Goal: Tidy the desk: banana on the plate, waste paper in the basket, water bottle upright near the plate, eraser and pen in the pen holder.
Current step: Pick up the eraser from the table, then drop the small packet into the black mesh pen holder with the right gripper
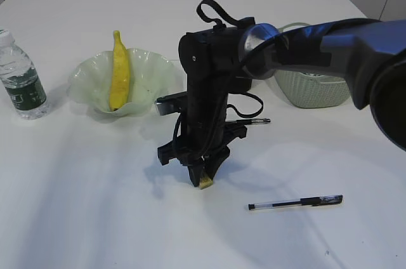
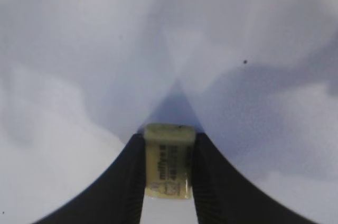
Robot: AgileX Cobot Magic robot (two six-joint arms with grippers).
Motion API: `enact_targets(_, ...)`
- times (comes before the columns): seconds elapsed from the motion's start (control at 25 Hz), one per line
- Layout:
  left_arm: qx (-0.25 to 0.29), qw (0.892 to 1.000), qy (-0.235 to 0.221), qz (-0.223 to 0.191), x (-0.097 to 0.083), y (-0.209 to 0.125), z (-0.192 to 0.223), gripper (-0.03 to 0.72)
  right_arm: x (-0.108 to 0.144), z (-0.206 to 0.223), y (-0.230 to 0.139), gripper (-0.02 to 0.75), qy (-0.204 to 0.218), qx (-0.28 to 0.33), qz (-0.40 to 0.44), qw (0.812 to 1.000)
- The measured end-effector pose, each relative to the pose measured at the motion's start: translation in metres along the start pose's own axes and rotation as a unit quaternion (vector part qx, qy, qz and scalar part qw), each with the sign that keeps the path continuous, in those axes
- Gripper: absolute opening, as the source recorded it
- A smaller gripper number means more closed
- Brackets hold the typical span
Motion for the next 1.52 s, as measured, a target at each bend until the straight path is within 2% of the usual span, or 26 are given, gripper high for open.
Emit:
enact_targets(0.56, 0.001, 1.000, 0.000, 0.000, 0.000, 0.000, 0.000, 0.594, 0.009, -0.040, 0.034, 0.207, 0.008, -0.081, -0.007, 0.997)
enact_targets(0.88, 0.000, 1.000, 0.000, 0.000, 0.000, 0.000, 0.000, 0.593, 0.001, -0.055, 0.036, 0.206, -0.018, -0.100, -0.008, 0.995)
enact_targets(1.32, -0.009, 1.000, 0.002, 0.000, 0.001, 0.005, -0.007, 0.593, 0.000, -0.075, 0.035, 0.204, -0.023, -0.120, -0.009, 0.992)
enact_targets(1.52, -0.001, 1.000, 0.000, 0.000, 0.000, 0.003, -0.010, 0.593, 0.000, -0.098, 0.044, 0.204, -0.027, -0.155, -0.010, 0.987)
Point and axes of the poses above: a point on each arm's last joint axis where the gripper is mounted, z pointing out along that axis toward the gripper, x along the wrist's bending axis when the last joint is at zero, y = z × x, the point moved 7 cm from there along z, pointing out along that axis toward the gripper, and after that the axes turned 4 degrees about z, right-handed, at the moved point
